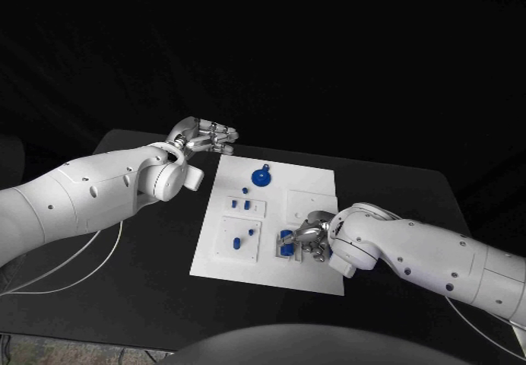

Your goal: Assemble the parts on the task board

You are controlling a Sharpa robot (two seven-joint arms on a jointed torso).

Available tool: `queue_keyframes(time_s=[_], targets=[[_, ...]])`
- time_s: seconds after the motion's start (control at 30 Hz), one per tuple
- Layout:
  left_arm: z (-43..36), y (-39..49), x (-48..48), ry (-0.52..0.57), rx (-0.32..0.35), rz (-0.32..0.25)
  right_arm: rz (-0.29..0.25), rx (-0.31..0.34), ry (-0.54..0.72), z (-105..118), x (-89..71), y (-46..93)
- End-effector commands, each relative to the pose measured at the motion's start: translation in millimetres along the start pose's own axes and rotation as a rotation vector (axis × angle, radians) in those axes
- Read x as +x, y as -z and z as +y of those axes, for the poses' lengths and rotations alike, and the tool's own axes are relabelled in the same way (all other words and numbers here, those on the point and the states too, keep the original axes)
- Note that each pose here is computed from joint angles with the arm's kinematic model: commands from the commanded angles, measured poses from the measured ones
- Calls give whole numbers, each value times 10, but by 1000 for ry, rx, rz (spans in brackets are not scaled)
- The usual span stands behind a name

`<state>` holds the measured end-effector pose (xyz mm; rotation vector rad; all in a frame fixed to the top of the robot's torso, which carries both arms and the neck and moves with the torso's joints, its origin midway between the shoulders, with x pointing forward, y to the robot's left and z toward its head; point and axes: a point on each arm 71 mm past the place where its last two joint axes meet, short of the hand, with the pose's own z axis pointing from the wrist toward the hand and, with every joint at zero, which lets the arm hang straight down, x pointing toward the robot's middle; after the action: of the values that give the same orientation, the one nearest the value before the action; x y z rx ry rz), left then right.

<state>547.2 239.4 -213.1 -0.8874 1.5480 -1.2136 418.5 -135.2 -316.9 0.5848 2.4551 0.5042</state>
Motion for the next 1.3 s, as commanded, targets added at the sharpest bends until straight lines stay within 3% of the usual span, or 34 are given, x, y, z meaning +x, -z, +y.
queue_keyframes(time_s=[0.03, 1.3], targets=[[-10, -4, 27, 3, 5, 21, 23, 37, 34, -34, 50, -2], [-7, -3, 29, 0, 2, 26, 9, 38, 38, -51, 34, -2]])
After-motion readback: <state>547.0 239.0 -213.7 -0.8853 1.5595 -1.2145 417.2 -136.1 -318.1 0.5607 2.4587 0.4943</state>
